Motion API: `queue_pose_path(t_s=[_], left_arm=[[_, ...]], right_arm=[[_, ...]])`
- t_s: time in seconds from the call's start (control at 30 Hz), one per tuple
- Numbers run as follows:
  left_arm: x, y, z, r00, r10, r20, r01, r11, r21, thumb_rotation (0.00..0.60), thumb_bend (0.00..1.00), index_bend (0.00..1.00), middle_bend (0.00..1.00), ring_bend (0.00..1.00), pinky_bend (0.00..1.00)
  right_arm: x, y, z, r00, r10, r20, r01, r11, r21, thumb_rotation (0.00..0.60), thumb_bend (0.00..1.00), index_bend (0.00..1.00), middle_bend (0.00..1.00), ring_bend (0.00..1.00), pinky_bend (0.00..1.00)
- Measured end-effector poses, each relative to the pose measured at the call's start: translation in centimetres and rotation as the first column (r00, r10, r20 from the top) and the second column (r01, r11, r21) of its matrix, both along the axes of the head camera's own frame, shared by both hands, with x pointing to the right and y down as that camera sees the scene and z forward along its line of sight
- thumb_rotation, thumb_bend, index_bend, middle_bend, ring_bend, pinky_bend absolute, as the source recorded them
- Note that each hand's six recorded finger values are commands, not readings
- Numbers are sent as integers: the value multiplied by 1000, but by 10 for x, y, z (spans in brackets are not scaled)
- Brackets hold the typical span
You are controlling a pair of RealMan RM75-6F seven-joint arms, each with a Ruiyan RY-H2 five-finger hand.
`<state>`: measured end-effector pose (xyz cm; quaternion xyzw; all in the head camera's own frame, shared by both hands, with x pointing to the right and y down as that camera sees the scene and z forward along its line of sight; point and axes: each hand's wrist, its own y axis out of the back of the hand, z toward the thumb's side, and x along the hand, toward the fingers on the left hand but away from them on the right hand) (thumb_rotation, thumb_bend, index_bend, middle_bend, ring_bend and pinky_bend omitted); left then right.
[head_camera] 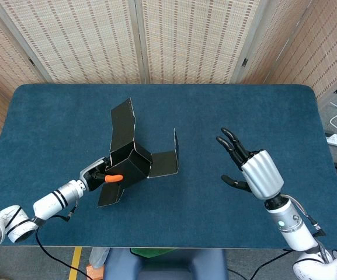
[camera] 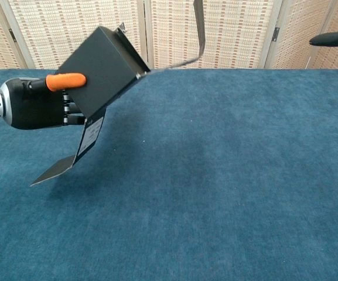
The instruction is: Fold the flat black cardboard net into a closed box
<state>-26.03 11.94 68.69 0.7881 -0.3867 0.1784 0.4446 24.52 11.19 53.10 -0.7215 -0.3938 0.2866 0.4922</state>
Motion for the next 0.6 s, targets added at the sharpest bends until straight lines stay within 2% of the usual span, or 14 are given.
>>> queue_pose_path(t_s=[0.17,0.3,0.43,0.6], left_arm=[[3,-6,-12,992,-50,-118,43,997,-66,600,164,331,336,512,655],[8,-6,-23,981,-41,-191,26,996,-81,600,165,330,336,512,655],[13,-3,-29,976,-6,-220,-12,997,-79,600,164,330,335,512,655],[13,2,-30,975,21,-221,-36,997,-66,600,164,328,335,512,656]], right_arm=[[-28,5,17,998,-21,54,22,999,-27,600,49,0,20,691,1000],[-62,3,25,993,-20,118,21,1000,-6,600,44,0,52,705,1000],[-97,-5,27,983,-24,181,20,1000,24,600,37,0,61,710,1000],[-138,-16,20,976,-53,209,34,995,95,600,34,0,78,716,1000]])
